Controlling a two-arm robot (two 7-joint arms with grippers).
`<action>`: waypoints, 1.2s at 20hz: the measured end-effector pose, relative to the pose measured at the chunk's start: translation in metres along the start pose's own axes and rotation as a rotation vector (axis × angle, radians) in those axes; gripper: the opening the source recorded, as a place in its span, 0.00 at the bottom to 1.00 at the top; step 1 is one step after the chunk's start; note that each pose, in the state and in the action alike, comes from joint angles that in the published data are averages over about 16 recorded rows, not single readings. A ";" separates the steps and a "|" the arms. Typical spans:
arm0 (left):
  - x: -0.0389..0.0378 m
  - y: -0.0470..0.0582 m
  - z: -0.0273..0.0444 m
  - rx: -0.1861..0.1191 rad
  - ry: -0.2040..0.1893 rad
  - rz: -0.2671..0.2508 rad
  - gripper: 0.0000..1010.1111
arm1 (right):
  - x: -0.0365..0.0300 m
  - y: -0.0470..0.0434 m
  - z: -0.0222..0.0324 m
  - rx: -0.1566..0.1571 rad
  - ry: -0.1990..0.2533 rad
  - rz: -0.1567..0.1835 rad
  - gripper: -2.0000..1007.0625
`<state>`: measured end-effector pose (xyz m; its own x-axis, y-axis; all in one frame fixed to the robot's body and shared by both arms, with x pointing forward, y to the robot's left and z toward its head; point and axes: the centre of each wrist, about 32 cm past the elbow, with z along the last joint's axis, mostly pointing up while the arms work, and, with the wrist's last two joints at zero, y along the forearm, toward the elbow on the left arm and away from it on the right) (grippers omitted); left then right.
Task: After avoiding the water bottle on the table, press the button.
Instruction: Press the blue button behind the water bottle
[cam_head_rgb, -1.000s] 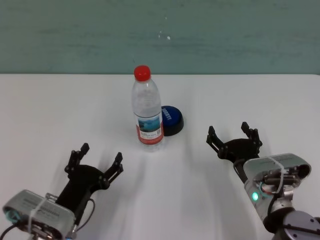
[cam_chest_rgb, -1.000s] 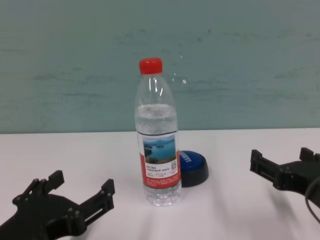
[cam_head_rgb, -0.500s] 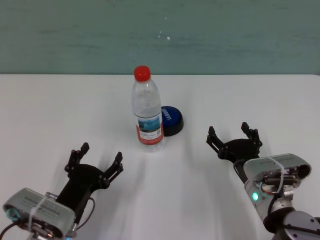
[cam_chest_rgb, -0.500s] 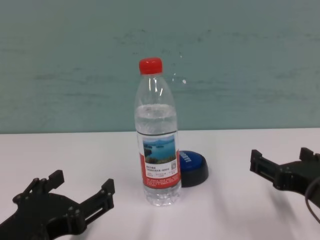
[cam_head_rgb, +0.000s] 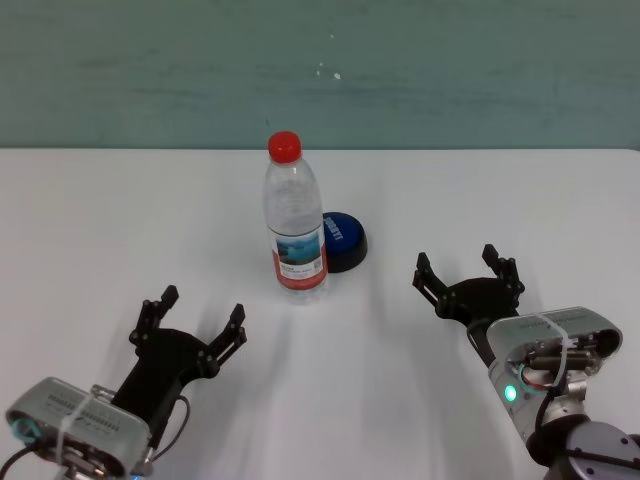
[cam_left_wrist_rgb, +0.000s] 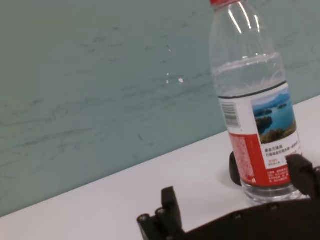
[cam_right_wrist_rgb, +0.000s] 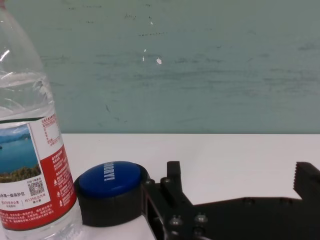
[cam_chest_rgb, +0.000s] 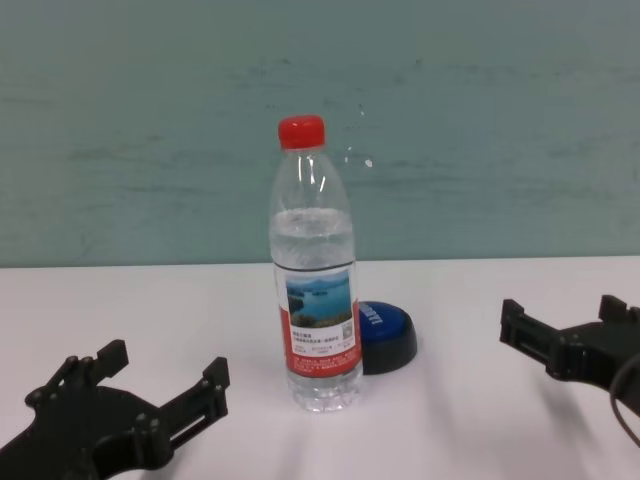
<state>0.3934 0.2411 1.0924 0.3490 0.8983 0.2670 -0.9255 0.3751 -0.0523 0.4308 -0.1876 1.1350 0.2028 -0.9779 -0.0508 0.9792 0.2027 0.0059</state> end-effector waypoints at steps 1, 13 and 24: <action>0.0001 0.000 0.0005 -0.002 -0.002 0.000 0.99 | 0.0000 0.0000 0.0000 0.000 0.000 0.000 1.00; 0.0028 -0.003 0.0116 -0.039 -0.035 0.002 0.99 | 0.0000 0.0000 0.0000 0.000 0.000 0.000 1.00; 0.0090 -0.009 0.0186 -0.013 -0.037 -0.004 0.99 | 0.0000 0.0000 0.0000 0.000 0.000 0.000 1.00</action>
<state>0.4020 0.2417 1.1131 0.3471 0.8877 0.3025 -0.9219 0.3822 -0.0638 0.4308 -0.1876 1.1350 0.2027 -0.9779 -0.0508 0.9792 0.2027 0.0059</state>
